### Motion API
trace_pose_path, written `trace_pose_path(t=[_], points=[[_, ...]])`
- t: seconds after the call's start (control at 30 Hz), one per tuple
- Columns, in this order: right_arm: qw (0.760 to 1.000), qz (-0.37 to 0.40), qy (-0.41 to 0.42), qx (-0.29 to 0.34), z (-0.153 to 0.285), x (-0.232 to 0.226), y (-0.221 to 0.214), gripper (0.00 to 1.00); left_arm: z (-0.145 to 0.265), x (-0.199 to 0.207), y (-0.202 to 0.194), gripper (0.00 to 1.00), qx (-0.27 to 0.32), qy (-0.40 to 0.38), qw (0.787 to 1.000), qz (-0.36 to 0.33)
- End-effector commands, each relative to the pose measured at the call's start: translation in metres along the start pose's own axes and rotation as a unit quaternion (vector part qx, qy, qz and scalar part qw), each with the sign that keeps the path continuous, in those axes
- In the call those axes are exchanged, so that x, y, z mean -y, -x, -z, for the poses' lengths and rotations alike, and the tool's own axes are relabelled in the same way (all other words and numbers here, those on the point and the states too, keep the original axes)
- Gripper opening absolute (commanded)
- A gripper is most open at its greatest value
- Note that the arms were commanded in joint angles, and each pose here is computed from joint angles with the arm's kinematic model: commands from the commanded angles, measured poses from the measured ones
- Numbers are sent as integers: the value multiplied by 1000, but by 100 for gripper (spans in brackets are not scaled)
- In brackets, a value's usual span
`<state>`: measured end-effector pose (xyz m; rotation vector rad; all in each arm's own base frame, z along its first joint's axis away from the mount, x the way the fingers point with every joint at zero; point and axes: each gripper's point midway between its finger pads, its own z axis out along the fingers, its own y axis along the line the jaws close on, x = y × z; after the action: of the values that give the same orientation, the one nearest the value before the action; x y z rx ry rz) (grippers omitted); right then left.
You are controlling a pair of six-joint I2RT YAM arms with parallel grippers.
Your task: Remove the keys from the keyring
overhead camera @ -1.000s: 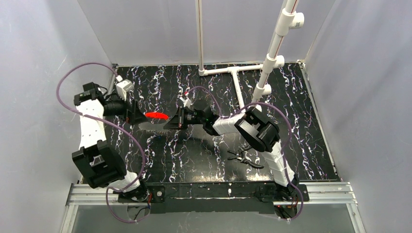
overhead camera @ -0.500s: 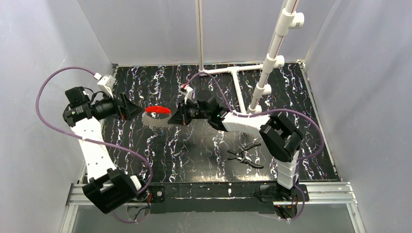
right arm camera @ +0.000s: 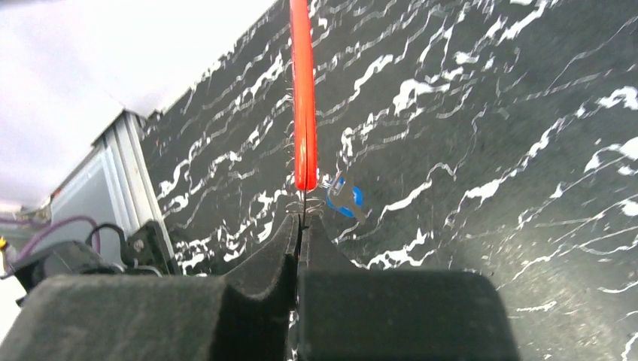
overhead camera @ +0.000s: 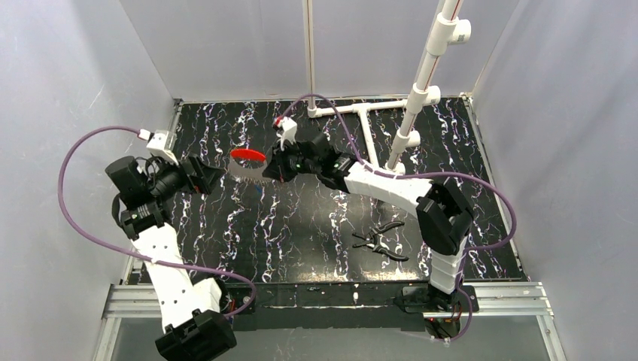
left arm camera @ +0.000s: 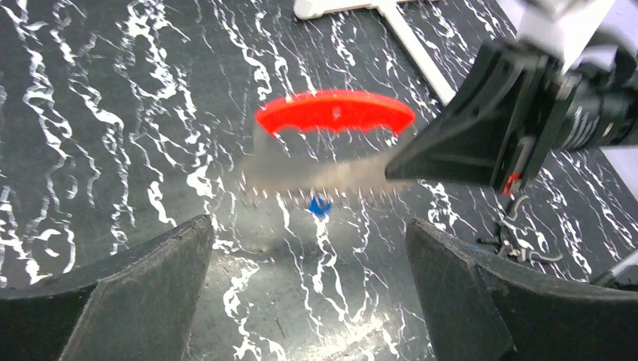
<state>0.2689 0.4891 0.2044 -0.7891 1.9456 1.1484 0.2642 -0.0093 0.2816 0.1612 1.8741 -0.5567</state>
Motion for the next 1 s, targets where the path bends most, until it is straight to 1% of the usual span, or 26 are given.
trace_pose_path(t=[0.0, 0.07, 0.17, 0.2, 0.27, 0.3, 0.33, 0.4, 0.5, 0.6, 0.67, 0.87, 0.97], points=[[998, 31, -19, 54, 12, -25, 60, 1, -3, 13, -22, 98, 4, -38, 998, 41], [998, 28, -29, 55, 11, -28, 67, 1, -4, 15, -31, 98, 16, -39, 998, 54], [997, 26, -44, 56, 10, -33, 76, 1, -4, 28, -45, 98, 39, -74, 996, 32], [997, 27, -45, 57, 9, -36, 80, 1, -5, 30, -50, 98, 40, -89, 995, 35], [996, 36, -51, 59, 5, -46, 85, 1, -11, 25, -65, 98, 37, -90, 994, 47], [996, 43, -52, 61, 4, -53, 88, 1, -14, 21, -70, 97, 44, -93, 994, 33], [995, 49, -63, 66, 3, -56, 92, 1, -16, 18, -72, 97, 56, -94, 994, 5], [993, 60, -77, 73, 1, -66, 98, 1, -21, 9, -74, 96, 61, -82, 994, -28], [985, 86, -114, 92, 4, -75, 108, 1, -27, -1, -75, 95, 71, -69, 994, -45], [981, 87, -141, 103, 4, -76, 111, 1, -32, -12, -67, 94, 104, -44, 991, -72], [978, 83, -157, 110, 5, -78, 113, 1, -35, -17, -65, 93, 117, -32, 990, -74], [975, 76, -173, 115, 2, -85, 112, 1, -51, -18, -67, 82, 143, -7, 982, -126], [973, 75, -183, 118, 2, -87, 112, 1, -58, -12, -67, 76, 150, -17, 978, -142]])
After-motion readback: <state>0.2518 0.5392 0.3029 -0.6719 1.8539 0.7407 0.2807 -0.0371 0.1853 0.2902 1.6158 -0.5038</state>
